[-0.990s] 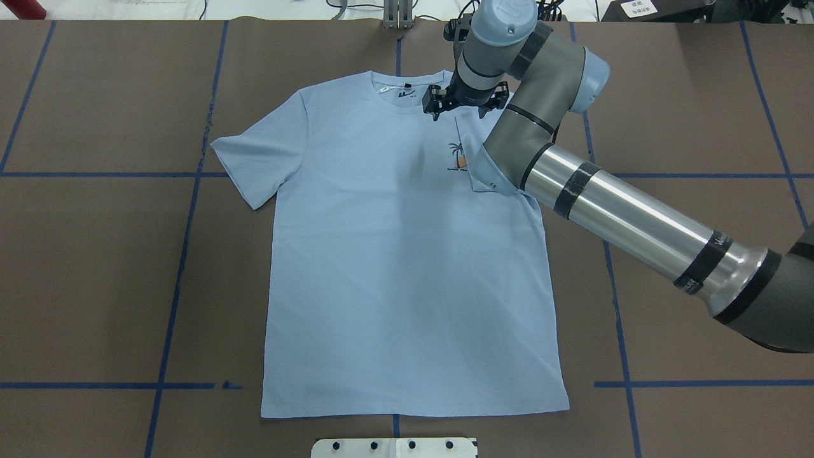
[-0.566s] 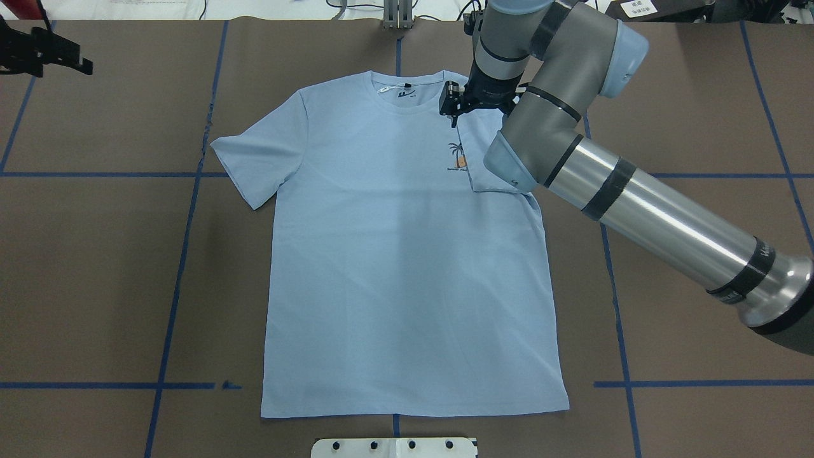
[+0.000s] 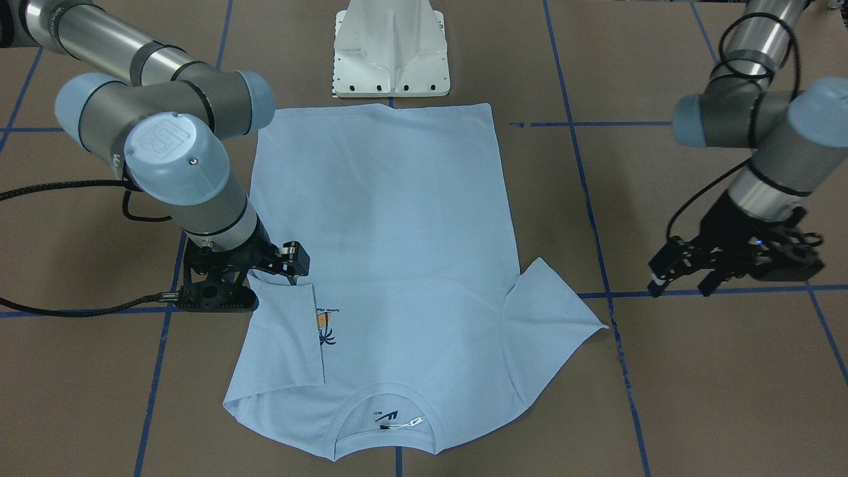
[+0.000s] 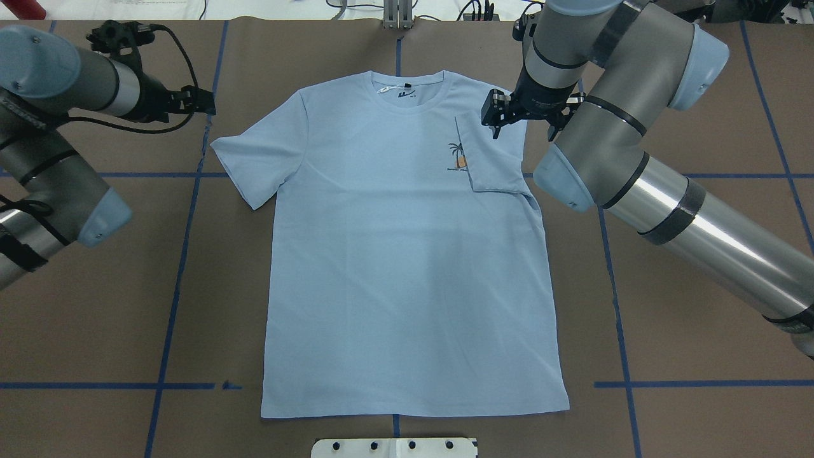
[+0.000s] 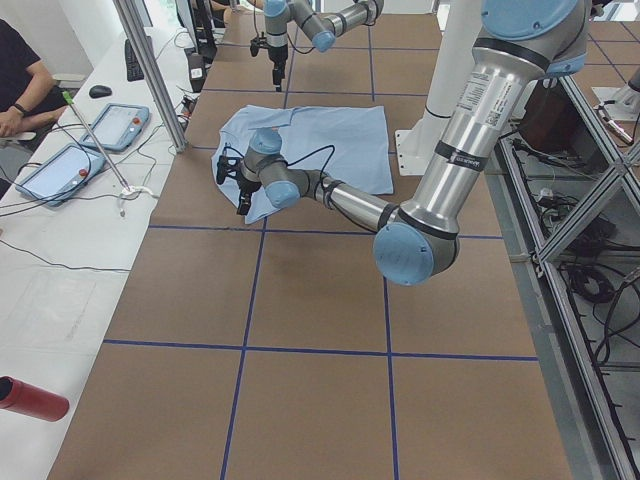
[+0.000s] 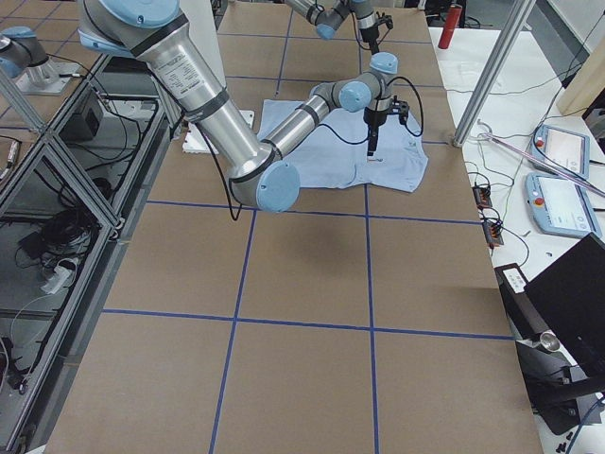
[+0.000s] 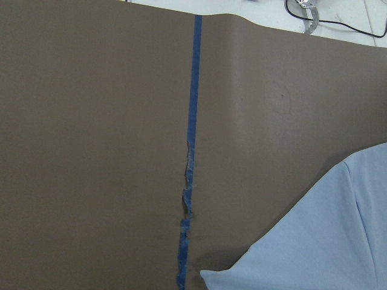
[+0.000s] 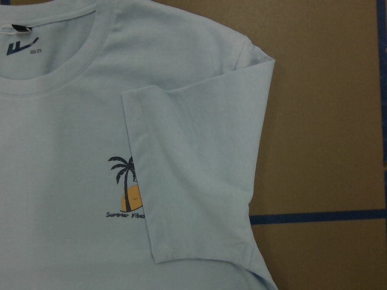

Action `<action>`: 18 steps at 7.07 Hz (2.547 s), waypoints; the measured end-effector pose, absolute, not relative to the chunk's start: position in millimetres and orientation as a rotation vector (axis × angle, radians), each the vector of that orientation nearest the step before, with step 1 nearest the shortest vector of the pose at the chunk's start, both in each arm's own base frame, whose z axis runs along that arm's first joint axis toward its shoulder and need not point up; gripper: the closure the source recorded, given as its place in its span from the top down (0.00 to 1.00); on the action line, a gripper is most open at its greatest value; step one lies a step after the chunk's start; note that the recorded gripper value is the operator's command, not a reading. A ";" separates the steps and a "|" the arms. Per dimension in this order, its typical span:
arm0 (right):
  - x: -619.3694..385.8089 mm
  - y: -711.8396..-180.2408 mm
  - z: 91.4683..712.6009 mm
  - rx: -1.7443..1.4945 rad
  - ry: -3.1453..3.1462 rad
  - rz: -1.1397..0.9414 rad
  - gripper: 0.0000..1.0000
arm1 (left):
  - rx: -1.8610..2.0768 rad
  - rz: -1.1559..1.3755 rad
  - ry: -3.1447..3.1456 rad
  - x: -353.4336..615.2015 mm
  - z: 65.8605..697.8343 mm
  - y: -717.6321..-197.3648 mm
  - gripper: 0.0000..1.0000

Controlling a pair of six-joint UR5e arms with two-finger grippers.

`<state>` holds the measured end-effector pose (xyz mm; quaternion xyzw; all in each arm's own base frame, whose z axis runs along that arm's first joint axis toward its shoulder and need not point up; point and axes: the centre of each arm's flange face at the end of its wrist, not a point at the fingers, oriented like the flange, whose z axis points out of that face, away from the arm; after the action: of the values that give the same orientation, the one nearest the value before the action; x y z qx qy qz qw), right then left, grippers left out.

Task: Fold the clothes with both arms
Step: 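Move the left gripper to the other sleeve while the right gripper holds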

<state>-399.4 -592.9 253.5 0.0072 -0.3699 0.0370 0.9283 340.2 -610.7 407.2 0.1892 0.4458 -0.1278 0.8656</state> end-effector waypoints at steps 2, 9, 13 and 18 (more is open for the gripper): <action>-398.0 -592.0 256.9 0.016 -0.758 0.077 1.00 | 0.449 -0.279 0.926 365.8 435.9 -622.5 0.94; -399.2 -592.3 258.0 0.014 -0.756 0.081 1.00 | 0.429 -0.224 0.912 408.1 457.8 -604.3 0.71; -399.4 -592.7 258.9 0.014 -0.754 0.082 1.00 | 0.436 -0.203 0.902 409.4 459.3 -605.3 0.27; -398.9 -592.4 265.8 0.008 -0.746 0.085 1.00 | 0.442 -0.202 0.913 409.2 428.4 -605.6 0.00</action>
<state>-398.9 -592.4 265.8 0.0037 -0.3643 0.0417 0.9303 409.2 -605.6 428.4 0.2113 0.4365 -0.0965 0.8692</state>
